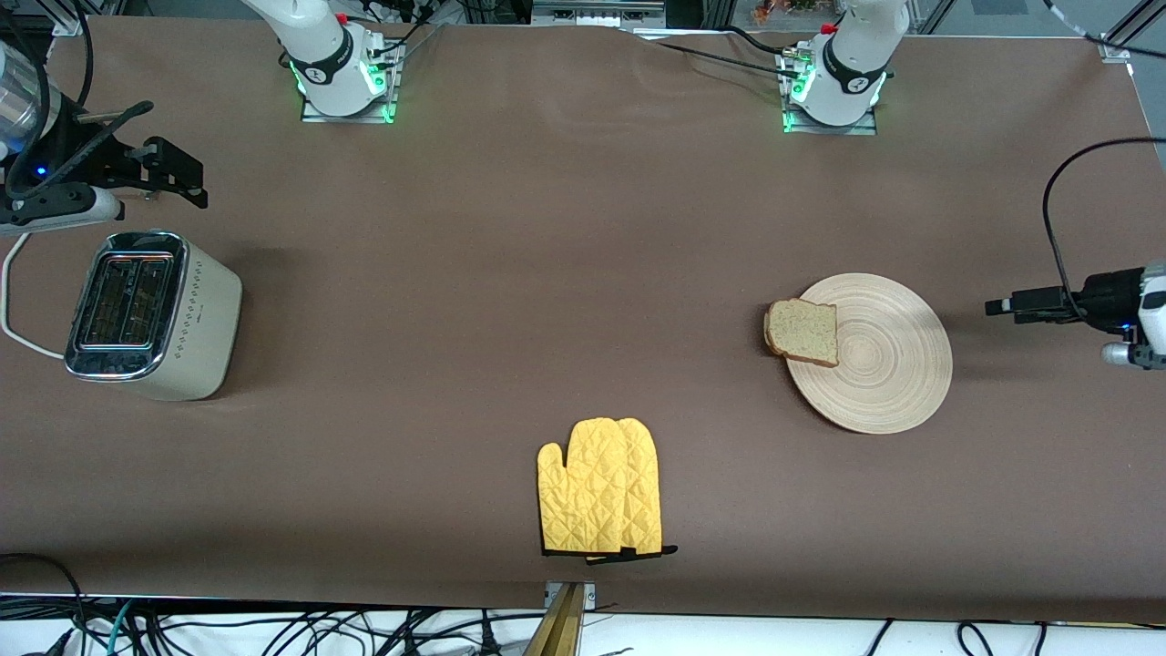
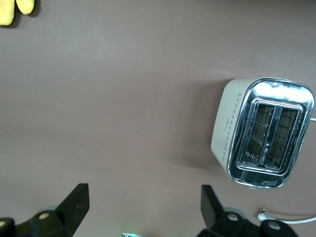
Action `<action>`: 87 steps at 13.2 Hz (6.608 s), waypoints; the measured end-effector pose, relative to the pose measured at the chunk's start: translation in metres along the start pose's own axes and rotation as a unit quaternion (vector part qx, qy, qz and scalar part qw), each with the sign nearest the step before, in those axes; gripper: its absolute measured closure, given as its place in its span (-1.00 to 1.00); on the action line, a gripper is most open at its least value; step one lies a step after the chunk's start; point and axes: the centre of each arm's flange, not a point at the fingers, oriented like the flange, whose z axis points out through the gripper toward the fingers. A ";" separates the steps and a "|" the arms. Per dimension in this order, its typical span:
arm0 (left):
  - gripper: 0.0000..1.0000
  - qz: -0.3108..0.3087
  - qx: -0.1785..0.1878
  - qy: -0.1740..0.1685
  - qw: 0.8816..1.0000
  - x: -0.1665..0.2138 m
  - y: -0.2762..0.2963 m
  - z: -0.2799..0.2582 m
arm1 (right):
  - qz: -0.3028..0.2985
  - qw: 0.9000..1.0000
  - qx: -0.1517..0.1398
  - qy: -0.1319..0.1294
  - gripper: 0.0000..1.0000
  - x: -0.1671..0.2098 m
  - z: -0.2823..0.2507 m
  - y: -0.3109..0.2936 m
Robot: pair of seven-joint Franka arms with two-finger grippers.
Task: Move plate and put bread in toaster
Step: 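Lower the left gripper to the wooden plate's rim and grasp it, then slide the wooden plate with the left gripper toward the toaster, then release the plate with the left gripper while the right gripper reaches the bread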
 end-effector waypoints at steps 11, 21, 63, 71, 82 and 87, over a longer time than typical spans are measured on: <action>-0.94 0.030 -0.166 0.030 0.985 0.012 -0.109 0.117 | -0.006 1.000 0.001 -0.027 -1.00 -0.006 0.004 -0.006; 0.79 0.036 -0.195 0.027 0.980 0.016 -0.113 0.140 | -0.004 0.999 0.002 -0.046 -1.00 0.001 0.020 -0.004; -1.00 0.223 -0.035 -0.120 0.967 0.081 0.204 0.170 | 0.015 0.988 0.123 -0.095 -1.00 0.054 0.111 -0.054; -1.00 0.190 0.257 -0.079 0.944 0.037 0.315 0.004 | 0.097 0.973 0.205 -0.031 -1.00 0.038 0.317 -0.185; -1.00 0.050 0.313 0.089 0.944 -0.019 0.319 -0.081 | 0.178 0.953 0.246 -0.009 -0.88 0.007 0.412 -0.255; -1.00 0.070 0.340 0.073 0.935 -0.036 0.342 -0.081 | 0.182 0.951 0.249 -0.010 0.02 0.009 0.415 -0.256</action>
